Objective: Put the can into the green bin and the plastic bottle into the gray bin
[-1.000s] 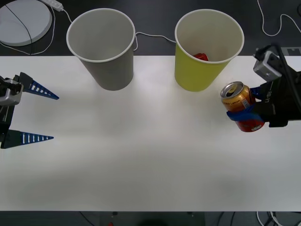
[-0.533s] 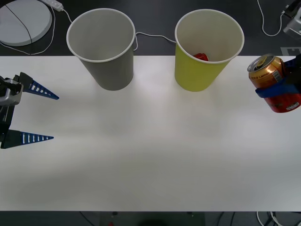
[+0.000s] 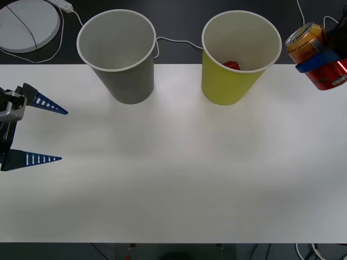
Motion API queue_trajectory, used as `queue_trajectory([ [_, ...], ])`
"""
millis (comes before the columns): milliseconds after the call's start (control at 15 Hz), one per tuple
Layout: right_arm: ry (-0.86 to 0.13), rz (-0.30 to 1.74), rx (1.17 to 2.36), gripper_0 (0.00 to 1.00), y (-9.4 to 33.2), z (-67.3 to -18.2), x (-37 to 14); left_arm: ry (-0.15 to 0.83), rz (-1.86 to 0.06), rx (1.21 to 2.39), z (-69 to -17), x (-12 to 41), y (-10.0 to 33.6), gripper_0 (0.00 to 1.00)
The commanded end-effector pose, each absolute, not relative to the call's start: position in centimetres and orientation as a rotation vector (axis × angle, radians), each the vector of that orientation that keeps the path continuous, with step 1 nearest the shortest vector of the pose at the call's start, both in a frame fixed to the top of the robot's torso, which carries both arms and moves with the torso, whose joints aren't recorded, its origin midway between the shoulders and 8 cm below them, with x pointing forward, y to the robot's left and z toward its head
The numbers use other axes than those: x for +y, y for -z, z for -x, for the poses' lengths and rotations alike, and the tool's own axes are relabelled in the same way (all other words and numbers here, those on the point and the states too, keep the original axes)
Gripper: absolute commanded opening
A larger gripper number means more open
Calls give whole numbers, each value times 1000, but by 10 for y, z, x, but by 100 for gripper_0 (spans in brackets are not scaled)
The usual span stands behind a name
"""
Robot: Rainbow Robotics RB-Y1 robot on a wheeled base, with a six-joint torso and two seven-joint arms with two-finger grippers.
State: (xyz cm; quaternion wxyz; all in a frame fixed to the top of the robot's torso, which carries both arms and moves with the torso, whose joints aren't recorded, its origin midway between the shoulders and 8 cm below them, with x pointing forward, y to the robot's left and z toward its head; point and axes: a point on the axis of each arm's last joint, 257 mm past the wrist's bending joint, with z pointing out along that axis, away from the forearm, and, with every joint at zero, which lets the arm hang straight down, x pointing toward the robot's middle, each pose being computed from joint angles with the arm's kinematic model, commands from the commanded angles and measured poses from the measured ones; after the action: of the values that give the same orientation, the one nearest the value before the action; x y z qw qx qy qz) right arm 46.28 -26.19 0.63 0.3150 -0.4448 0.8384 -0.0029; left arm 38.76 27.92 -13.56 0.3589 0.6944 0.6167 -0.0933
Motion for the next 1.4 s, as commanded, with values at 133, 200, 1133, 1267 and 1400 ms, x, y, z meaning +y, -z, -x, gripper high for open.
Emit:
queue_trajectory([
  [133, 49, 1133, 2231, 0, -15, -506, -251, 240, -1791, 1591, -388, 279, 136, 100],
  [200, 53, 1126, 2239, 0, -17, -518, -247, 240, -1791, 1591, -388, 279, 136, 100],
  [1133, 159, 1094, 2226, 0, -15, -603, -177, 240, -1791, 1591, -388, 279, 136, 100],
  [1267, 146, 1103, 2222, 5, -15, -602, -173, 240, -1791, 1591, -388, 279, 136, 100],
  [1400, 151, 1123, 2204, 64, -17, -603, -172, 240, -1791, 1591, -388, 279, 136, 100],
])
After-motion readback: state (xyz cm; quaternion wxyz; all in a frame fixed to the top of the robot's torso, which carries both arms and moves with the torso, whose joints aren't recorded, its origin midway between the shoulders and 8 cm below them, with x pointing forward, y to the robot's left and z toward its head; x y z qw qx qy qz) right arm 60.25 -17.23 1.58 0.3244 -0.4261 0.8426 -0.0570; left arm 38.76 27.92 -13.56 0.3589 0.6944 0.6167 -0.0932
